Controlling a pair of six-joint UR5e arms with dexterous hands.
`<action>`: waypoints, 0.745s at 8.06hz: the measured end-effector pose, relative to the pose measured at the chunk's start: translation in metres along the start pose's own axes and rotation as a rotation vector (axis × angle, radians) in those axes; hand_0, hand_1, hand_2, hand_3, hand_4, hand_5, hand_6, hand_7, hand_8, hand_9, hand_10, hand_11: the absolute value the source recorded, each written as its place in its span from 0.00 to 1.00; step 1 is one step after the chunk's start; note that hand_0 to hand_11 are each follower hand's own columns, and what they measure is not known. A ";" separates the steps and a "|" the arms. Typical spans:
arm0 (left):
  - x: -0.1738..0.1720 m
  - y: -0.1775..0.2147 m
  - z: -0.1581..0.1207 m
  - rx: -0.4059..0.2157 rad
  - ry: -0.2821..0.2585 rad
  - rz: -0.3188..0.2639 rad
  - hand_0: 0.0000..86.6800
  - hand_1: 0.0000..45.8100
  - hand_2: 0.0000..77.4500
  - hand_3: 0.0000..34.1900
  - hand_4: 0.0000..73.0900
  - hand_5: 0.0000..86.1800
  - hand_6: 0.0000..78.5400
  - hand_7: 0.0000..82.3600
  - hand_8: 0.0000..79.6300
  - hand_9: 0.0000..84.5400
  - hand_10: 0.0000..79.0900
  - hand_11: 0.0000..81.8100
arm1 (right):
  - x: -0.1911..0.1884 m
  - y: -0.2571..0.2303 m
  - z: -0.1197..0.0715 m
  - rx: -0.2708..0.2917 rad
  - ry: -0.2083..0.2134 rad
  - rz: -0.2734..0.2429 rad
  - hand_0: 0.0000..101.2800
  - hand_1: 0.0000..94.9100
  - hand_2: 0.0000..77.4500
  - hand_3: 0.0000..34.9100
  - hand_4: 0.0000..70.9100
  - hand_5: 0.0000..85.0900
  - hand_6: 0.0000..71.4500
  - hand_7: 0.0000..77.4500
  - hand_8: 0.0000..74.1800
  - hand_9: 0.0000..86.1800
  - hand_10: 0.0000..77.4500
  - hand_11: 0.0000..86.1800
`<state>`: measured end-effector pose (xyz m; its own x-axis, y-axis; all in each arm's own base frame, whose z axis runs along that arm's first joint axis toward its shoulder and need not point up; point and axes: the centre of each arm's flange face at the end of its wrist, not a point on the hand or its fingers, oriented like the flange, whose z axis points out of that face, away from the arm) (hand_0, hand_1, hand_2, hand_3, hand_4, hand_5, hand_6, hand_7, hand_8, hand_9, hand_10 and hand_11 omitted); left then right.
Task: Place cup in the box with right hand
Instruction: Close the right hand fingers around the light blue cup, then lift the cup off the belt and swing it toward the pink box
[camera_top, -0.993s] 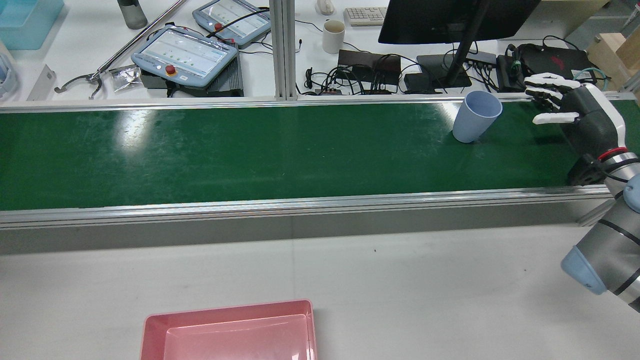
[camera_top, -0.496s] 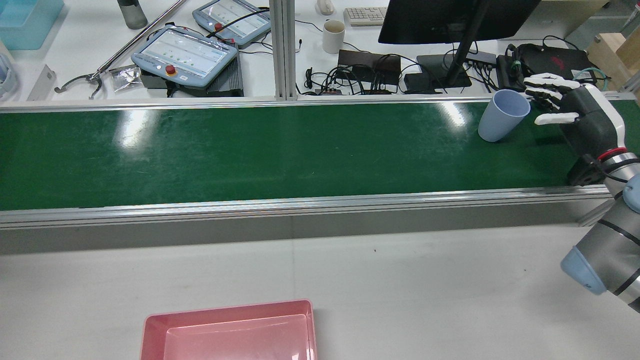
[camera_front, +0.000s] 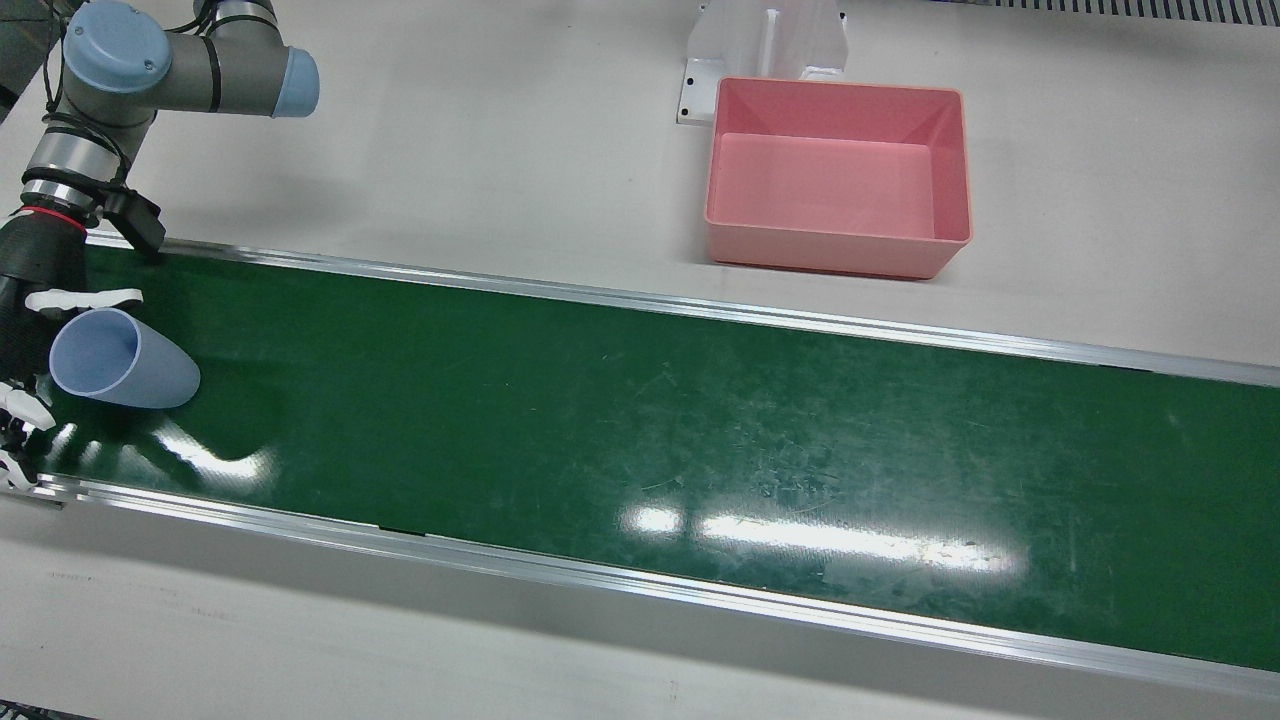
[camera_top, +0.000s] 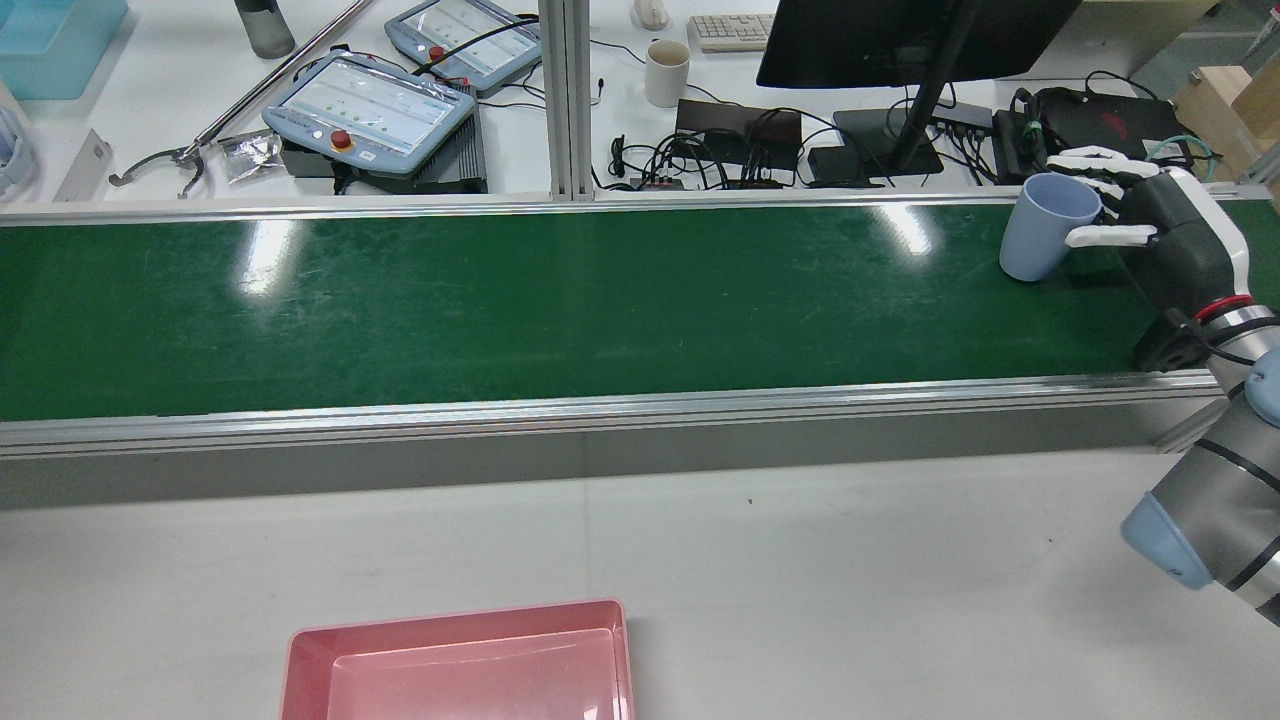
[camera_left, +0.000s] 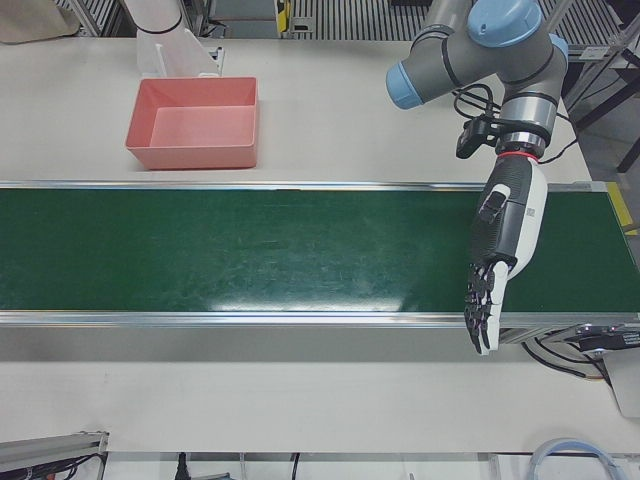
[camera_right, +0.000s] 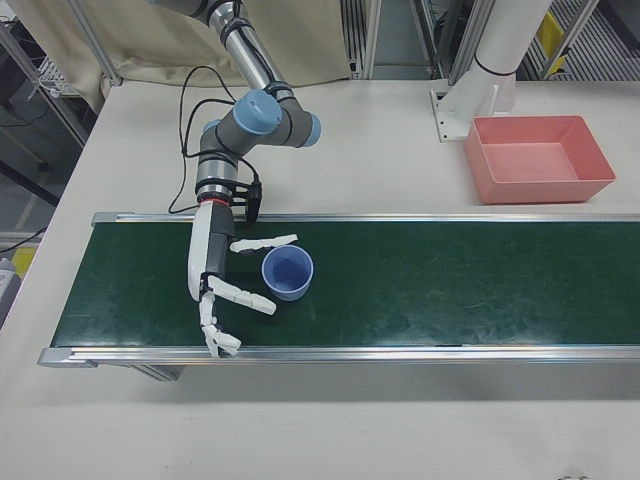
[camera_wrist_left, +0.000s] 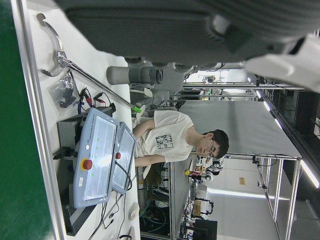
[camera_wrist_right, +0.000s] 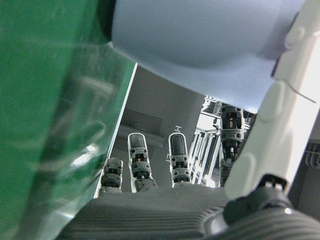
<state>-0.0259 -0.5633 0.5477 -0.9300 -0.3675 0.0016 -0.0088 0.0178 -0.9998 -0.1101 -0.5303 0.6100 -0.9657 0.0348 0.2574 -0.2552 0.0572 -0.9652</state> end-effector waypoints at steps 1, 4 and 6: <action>0.000 0.000 0.000 0.000 0.000 0.000 0.00 0.01 0.01 0.00 0.01 0.00 0.00 0.00 0.00 0.00 0.00 0.00 | 0.000 0.001 0.000 -0.001 0.000 0.000 0.52 0.07 0.00 0.35 0.51 0.07 0.07 0.51 0.21 0.25 0.10 0.15; 0.000 -0.001 0.000 0.001 0.000 0.000 0.00 0.01 0.01 0.00 0.01 0.00 0.00 0.00 0.00 0.00 0.00 0.00 | -0.003 0.007 -0.002 0.009 0.002 -0.007 0.52 0.04 0.01 0.40 0.52 0.08 0.07 0.54 0.23 0.27 0.10 0.13; 0.000 -0.001 0.000 0.002 0.000 0.000 0.00 0.01 0.01 0.00 0.01 0.00 0.00 0.00 0.00 0.00 0.00 0.00 | -0.015 0.018 -0.007 0.040 -0.001 -0.025 0.54 0.05 0.00 0.44 0.59 0.09 0.24 0.84 0.37 0.48 0.15 0.08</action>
<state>-0.0259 -0.5633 0.5485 -0.9300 -0.3675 0.0020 -0.0085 0.0161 -0.9998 -0.0995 -0.5225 0.5893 -0.9589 0.0330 0.2819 -0.2814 0.0185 -0.9594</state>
